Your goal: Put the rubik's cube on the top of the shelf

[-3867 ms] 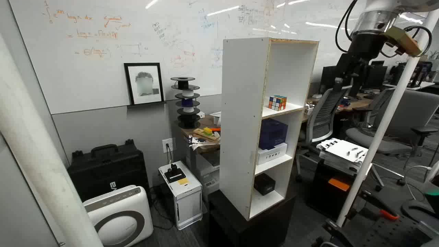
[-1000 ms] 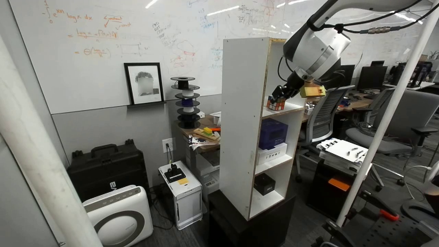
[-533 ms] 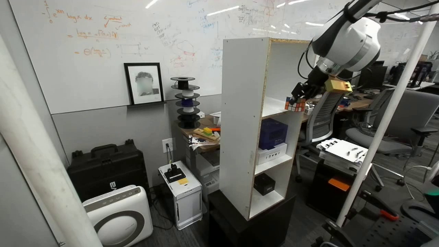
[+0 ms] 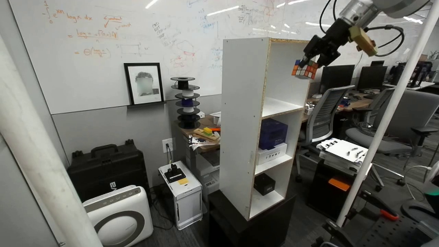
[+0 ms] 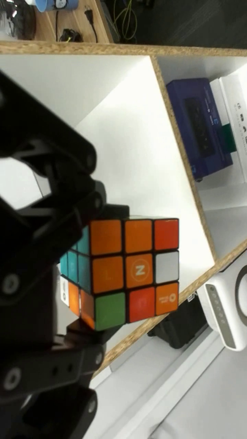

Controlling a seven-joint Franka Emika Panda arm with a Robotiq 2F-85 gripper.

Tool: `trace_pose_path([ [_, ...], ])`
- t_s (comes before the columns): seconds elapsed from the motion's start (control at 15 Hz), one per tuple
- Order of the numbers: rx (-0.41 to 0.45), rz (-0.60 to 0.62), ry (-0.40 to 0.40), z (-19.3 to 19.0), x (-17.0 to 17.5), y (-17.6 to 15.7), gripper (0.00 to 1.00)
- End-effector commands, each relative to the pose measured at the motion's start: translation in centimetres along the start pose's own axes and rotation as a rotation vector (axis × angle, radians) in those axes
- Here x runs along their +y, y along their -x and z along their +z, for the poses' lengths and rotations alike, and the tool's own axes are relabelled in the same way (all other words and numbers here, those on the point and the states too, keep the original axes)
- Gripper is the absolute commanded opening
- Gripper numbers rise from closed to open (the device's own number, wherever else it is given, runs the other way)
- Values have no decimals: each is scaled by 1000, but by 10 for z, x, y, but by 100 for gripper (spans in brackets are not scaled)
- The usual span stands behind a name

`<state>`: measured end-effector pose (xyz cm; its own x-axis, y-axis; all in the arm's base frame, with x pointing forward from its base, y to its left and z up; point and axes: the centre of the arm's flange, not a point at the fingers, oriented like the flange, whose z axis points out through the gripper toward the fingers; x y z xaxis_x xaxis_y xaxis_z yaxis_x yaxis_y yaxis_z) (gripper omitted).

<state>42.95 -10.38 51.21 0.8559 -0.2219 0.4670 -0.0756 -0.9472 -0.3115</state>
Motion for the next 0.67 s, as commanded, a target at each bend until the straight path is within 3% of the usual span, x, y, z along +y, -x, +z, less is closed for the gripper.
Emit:
trace_pose_path([
  [0.0,64,79,-26,-73,-50,-41,38],
  [0.33,220,179,-40,-119,-93,-114,38],
  [0.6,299,225,27,-95,-91,-160,38],
])
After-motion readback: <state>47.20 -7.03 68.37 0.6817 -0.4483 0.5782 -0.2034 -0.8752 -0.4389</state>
